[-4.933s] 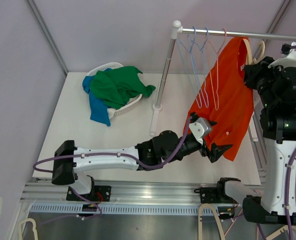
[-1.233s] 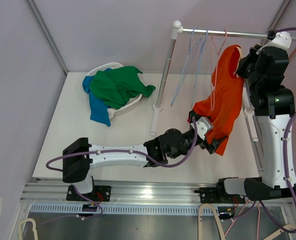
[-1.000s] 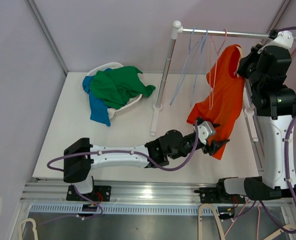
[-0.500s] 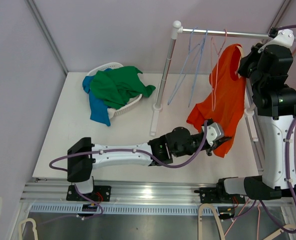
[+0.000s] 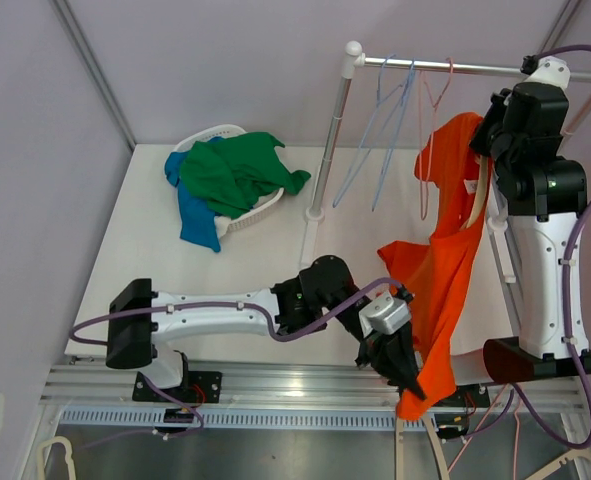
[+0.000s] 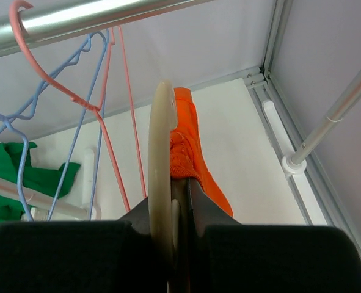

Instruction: Remove the t-shirt from the hanger

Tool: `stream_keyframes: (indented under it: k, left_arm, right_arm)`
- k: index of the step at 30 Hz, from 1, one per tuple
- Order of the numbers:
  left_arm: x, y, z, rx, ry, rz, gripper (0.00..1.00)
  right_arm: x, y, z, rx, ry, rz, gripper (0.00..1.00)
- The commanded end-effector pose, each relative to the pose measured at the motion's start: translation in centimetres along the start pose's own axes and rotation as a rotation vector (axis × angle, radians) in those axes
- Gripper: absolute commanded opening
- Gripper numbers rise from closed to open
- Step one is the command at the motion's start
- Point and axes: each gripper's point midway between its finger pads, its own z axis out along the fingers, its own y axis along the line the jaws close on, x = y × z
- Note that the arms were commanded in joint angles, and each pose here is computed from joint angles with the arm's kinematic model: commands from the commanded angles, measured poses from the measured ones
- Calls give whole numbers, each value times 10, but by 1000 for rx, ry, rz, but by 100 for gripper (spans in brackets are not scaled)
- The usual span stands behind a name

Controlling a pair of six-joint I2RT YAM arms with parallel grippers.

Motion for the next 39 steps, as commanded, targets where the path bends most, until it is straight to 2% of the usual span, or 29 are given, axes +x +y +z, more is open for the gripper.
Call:
stream_keyframes:
  k: [1,3,4,5,9,10,11,14,16,17,19,20,21,22,24,25,26,27,28,31,32,39]
  left_arm:
    - [43,-111,-13,591,223,-206,1]
    - [73,-105,-16,545,231,-258,1]
    - [89,-91,-14,433,240,-326,1]
    - [96,-78,-12,361,233,-310,1]
    - [132,20,-28,-112,267,-427,1]
    - [120,47,-27,-204,249,-421,1]
    - [140,79,-41,-337,269,-511,1]
    - [107,105,-40,-366,167,-489,1]
    - [91,116,-43,-447,120,-431,1]
    - [91,127,-50,-542,94,-391,1]
    - [63,133,-61,-648,13,-327,33]
    - [72,135,-71,-701,-13,-315,50]
    - [52,141,-84,-791,-85,-268,55]
    - [42,141,-88,-814,-126,-238,59]
    - [54,143,-104,-896,-140,-213,79]
    - [45,146,-115,-958,-185,-171,84]
    - [41,148,-121,-996,-198,-137,95]
    - [51,147,-124,-1020,-191,-124,99]
    - [39,148,-124,-1024,-235,-83,99]
    - [37,148,-115,-989,-246,-29,100]
    - [46,153,-115,-1003,-232,-36,99]
    - [44,177,-96,-1012,-217,44,99]
  right_arm:
    - [-57,0,-3,-3,-194,63,0]
    - [-56,-2,-4,1,-185,57,0]
    - [-56,-1,-3,-2,-180,57,0]
    - [-54,-1,-6,-4,-167,54,0]
    - [-43,8,-22,-61,-89,94,0]
    - [-39,9,-26,-66,-64,102,0]
    - [-24,8,-31,-57,-5,95,0]
    - [-6,-3,-34,3,38,88,0]
    - [-1,-9,-39,14,11,91,0]
    - [-2,-11,-42,13,-1,94,0]
    - [-3,-13,-51,-2,-23,99,0]
    - [-5,-13,-53,-5,-32,104,0]
    - [-6,-12,-55,-12,-36,106,0]
    - [-9,-11,-57,-19,-42,109,0]
    - [-9,-9,-56,-30,-40,111,0]
    - [-9,-7,-56,-40,-38,111,0]
    - [-9,-5,-55,-47,-34,111,0]
    - [-10,-4,-56,-53,-39,116,0]
    - [-9,-2,-55,-60,-35,116,0]
    - [-10,0,-54,-67,-34,119,0]
    - [-10,1,-53,-71,-33,119,0]
    - [-18,5,-59,-95,-50,135,0]
